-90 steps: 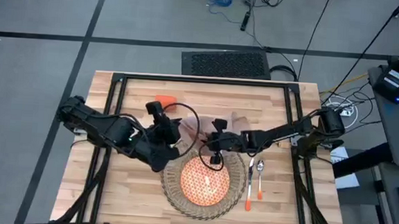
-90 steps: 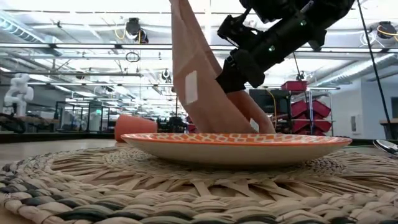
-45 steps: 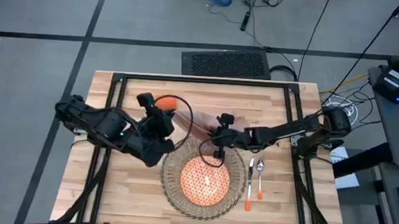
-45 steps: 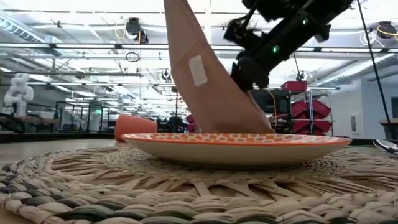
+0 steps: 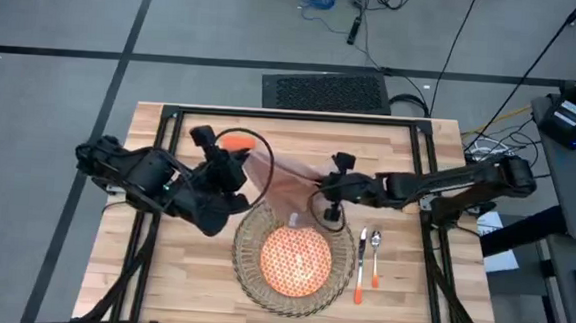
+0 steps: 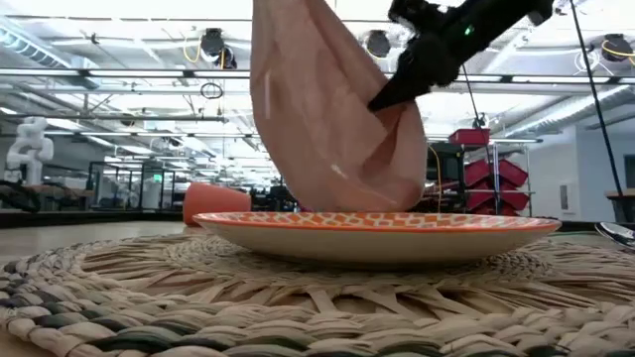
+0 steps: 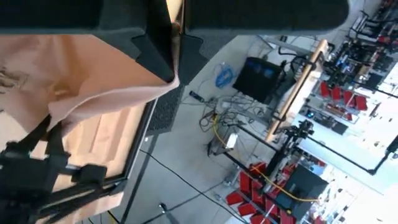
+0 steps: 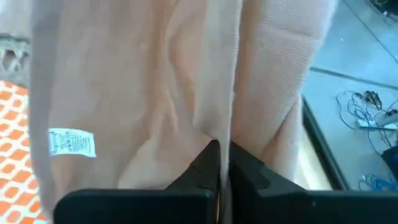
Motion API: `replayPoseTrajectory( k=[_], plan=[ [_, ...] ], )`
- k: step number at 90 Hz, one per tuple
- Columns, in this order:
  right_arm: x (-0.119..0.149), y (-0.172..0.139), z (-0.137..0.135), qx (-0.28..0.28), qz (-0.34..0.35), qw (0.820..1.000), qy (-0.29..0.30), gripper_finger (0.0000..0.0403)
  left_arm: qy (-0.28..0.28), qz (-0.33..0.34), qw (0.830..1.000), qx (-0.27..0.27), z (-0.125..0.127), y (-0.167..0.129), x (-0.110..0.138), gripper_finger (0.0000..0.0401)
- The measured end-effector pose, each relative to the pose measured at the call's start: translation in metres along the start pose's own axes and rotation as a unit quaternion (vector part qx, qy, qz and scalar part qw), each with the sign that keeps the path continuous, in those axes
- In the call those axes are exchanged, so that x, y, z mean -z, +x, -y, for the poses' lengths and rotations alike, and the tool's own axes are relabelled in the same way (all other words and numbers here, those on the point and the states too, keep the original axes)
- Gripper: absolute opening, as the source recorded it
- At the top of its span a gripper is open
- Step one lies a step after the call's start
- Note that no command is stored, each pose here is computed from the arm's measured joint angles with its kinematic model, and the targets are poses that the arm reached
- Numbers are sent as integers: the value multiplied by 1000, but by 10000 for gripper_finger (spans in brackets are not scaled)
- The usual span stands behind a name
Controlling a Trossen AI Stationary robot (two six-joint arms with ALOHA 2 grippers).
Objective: Set table place
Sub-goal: Fold the white napkin
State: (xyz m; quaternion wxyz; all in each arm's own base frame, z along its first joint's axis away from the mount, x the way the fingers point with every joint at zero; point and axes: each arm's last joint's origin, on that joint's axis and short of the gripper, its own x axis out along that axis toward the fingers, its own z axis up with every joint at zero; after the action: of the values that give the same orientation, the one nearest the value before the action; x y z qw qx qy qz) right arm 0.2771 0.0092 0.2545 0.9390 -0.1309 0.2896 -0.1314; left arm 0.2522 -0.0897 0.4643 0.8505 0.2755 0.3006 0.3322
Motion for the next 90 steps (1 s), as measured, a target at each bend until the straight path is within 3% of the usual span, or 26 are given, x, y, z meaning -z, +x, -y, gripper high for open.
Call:
replayPoseTrajectory(
  k=[21, 53, 90],
  plan=[
    [0, -27, 11, -15, -6, 1000, 21, 0, -11, 10, 1000, -7, -12, -5, -4, 0],
    [0, -32, 10, -66, -10, 997, 32, 0, -28, 28, 999, -13, -31, -14, -10, 0],
    [-31, -56, 16, -120, -23, 992, 33, 0, -21, 31, 998, -47, -43, -15, -11, 0]
  ],
)
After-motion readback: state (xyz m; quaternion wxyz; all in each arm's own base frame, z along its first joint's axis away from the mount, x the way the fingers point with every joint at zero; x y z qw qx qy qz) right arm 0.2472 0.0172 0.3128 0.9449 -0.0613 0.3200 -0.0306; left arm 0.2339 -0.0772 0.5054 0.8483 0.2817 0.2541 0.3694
